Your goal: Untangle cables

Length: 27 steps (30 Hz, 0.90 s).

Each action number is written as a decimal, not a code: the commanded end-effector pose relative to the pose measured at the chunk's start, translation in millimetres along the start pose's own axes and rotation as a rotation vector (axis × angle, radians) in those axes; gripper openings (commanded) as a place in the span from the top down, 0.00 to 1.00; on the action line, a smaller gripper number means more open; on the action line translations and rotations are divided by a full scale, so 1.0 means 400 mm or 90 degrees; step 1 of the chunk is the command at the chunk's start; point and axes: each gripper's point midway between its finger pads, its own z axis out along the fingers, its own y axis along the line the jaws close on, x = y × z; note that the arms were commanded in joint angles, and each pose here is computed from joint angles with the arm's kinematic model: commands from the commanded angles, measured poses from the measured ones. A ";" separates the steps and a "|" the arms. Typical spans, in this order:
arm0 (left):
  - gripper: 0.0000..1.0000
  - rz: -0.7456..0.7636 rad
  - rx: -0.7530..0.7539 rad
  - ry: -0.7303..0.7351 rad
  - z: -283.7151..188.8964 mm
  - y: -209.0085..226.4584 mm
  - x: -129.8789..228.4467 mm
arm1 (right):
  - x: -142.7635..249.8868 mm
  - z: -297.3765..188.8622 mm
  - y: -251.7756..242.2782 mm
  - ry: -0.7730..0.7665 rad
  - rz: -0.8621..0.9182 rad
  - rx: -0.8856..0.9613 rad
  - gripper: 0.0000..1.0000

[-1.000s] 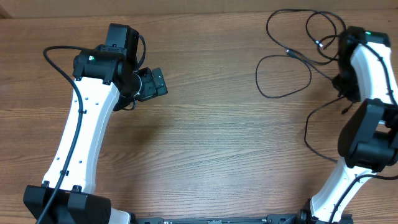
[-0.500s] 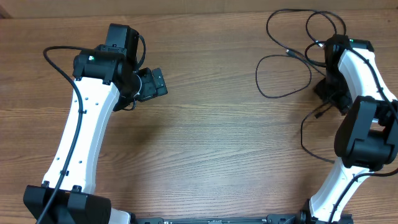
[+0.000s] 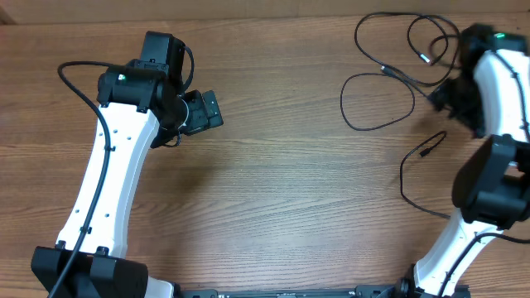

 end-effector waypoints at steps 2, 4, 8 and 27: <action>0.01 0.015 -0.008 0.005 0.010 0.004 0.002 | -0.123 -0.018 -0.081 -0.044 0.076 -0.029 0.00; 0.01 0.015 -0.007 0.004 0.010 0.003 0.001 | -0.172 0.002 -0.119 -0.061 0.096 -0.036 0.00; 0.00 0.015 -0.002 -0.005 0.010 -0.002 -0.009 | -0.226 0.054 -0.172 -0.063 0.065 -0.055 0.00; 0.00 0.017 -0.005 0.001 0.010 0.001 -0.002 | -0.145 0.275 -0.140 0.013 -0.017 -0.114 0.14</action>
